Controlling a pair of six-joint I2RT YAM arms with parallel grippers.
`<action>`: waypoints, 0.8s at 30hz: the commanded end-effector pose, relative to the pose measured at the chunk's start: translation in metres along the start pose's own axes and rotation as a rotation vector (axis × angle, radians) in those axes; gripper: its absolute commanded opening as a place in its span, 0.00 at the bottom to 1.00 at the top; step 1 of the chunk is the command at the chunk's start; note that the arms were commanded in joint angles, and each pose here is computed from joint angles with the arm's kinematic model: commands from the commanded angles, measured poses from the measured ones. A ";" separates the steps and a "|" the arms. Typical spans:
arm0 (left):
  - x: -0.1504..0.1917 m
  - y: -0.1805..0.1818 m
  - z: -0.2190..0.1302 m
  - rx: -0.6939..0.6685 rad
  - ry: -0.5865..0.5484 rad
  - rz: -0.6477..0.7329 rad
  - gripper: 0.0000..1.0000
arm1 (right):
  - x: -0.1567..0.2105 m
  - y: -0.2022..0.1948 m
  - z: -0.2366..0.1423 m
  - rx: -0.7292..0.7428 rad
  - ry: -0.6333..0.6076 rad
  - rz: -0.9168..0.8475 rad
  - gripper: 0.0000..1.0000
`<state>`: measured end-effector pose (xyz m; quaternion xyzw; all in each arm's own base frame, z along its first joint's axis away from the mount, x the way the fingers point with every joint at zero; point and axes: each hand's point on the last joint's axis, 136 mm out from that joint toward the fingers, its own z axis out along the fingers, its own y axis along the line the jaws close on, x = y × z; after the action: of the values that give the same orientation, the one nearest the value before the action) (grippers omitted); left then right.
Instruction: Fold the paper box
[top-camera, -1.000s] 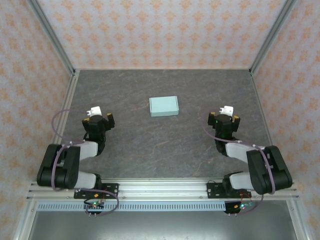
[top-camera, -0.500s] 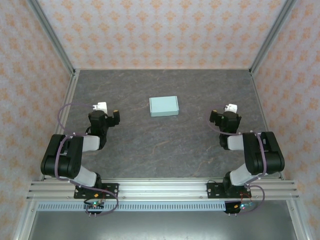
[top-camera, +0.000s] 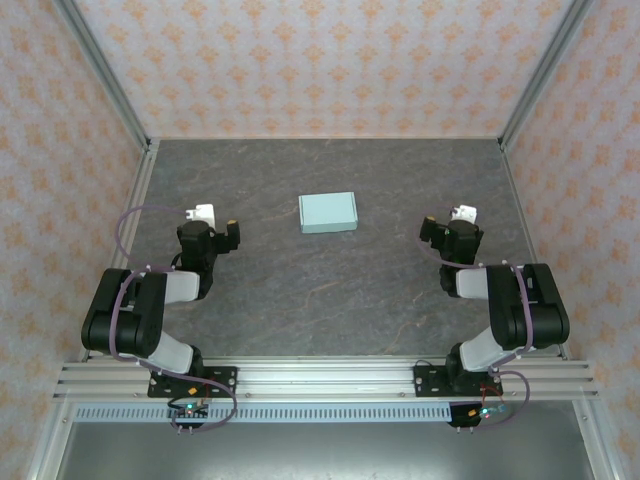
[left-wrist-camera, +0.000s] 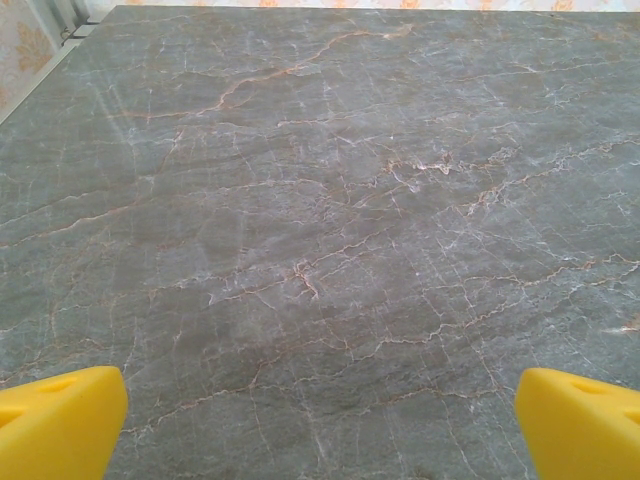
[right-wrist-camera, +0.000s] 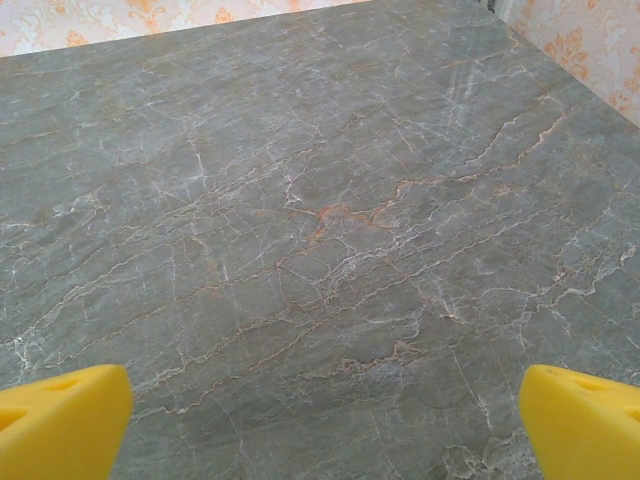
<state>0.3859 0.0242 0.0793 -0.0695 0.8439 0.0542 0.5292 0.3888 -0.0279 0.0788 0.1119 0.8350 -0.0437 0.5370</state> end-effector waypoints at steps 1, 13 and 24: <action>-0.016 -0.002 0.001 0.002 -0.044 0.006 1.00 | -0.011 0.003 0.000 -0.012 -0.021 0.020 0.99; -0.016 -0.002 0.000 -0.006 -0.046 0.011 1.00 | -0.011 0.004 0.000 -0.015 -0.022 0.019 0.99; -0.016 -0.001 0.000 -0.008 -0.046 0.011 1.00 | -0.010 0.004 0.001 -0.015 -0.019 0.019 0.99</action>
<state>0.3860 0.0235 0.0793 -0.0687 0.8440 0.0539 0.5292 0.3888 -0.0279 0.0788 0.1132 0.8348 -0.0429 0.5370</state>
